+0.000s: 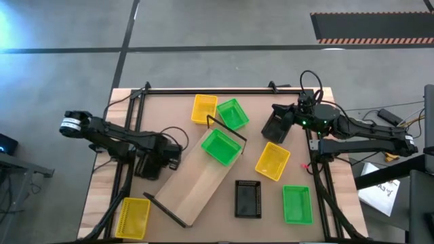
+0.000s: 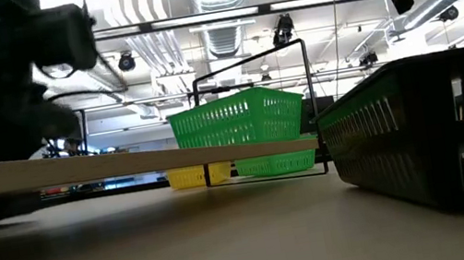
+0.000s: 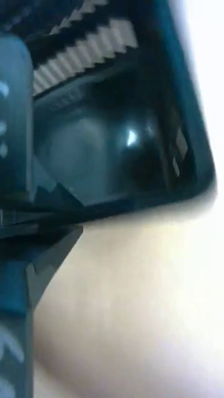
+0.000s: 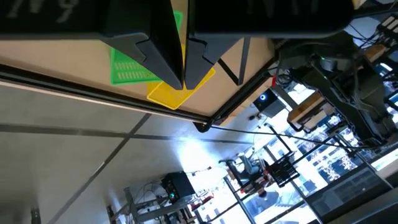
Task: Stack baskets on shelf by color
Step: Put the left black bin on the shelf
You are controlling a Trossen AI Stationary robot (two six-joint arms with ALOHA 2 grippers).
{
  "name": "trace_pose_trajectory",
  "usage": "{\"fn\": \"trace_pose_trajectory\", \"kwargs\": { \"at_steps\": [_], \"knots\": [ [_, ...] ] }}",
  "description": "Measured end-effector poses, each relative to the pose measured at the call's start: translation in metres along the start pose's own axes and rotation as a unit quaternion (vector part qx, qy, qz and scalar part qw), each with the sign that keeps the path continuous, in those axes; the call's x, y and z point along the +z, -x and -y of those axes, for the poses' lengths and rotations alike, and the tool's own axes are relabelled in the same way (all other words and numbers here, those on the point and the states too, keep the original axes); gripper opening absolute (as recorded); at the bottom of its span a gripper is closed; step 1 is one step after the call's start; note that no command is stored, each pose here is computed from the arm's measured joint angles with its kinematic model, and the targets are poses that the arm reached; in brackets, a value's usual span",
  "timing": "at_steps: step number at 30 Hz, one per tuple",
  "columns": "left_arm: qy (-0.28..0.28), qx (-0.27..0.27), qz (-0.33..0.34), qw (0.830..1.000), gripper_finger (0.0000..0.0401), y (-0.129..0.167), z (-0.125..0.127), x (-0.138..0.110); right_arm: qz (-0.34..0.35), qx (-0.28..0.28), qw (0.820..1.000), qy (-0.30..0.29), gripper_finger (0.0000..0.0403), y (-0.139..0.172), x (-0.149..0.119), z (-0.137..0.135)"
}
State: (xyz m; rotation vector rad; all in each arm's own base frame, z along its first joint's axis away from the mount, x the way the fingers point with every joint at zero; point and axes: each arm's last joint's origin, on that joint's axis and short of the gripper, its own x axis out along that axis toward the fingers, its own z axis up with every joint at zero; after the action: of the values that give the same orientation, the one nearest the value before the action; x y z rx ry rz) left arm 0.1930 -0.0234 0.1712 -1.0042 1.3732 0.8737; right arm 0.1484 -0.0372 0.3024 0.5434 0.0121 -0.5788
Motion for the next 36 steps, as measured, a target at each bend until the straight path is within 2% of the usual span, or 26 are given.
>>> {"fn": "trace_pose_trajectory", "kwargs": {
  "at_steps": [3,5,7,10,13,16,20,23,28,30,32,36],
  "knots": [
    [-0.116,-0.027,0.011,0.993,0.0006,0.014,0.011,0.002,0.003,-0.004,1.0,-0.006,0.0009,0.0,0.0,0.0],
    [-0.213,-0.045,0.022,0.976,0.0004,0.026,0.019,0.003,0.008,-0.012,1.0,-0.015,0.0009,0.0,0.0,0.001],
    [-0.312,-0.065,0.04,0.947,0.0001,0.04,0.028,0.004,0.015,-0.022,0.999,-0.027,0.0009,0.0,0.001,0.001],
    [-0.445,-0.092,0.074,0.888,0.0001,0.062,0.04,0.006,0.023,-0.033,0.998,-0.037,0.0009,0.0,0.001,0.002],
    [-0.534,-0.113,0.111,0.831,0.0001,0.084,0.05,0.006,0.024,-0.034,0.998,-0.04,0.0009,0.0,0.001,0.002],
    [-0.579,-0.129,0.144,0.792,0.0,0.105,0.058,0.007,0.023,-0.033,0.998,-0.05,0.0009,0.0,0.001,0.002],
    [-0.618,-0.152,0.159,0.755,0.0,0.122,0.067,0.005,0.015,-0.038,0.996,-0.079,0.0009,-0.005,-0.002,0.002],
    [-0.635,-0.173,0.149,0.738,0.0,0.127,0.074,-0.002,0.002,-0.045,0.995,-0.089,0.0009,-0.011,-0.007,0.001],
    [-0.668,-0.176,0.132,0.711,0.0,0.128,0.087,-0.022,-0.026,-0.059,0.994,-0.094,0.0009,-0.024,-0.018,-0.002],
    [-0.693,-0.168,0.127,0.69,0.0,0.123,0.093,-0.032,-0.038,-0.065,0.993,-0.091,0.0009,-0.029,-0.023,-0.003],
    [-0.717,-0.138,0.132,0.671,0.0,0.114,0.1,-0.041,-0.045,-0.067,0.992,-0.093,0.0009,-0.034,-0.026,-0.004],
    [-0.741,-0.066,0.13,0.655,0.0,0.086,0.116,-0.047,-0.039,-0.045,0.993,-0.098,0.0009,-0.037,-0.028,-0.011]
  ]
}}
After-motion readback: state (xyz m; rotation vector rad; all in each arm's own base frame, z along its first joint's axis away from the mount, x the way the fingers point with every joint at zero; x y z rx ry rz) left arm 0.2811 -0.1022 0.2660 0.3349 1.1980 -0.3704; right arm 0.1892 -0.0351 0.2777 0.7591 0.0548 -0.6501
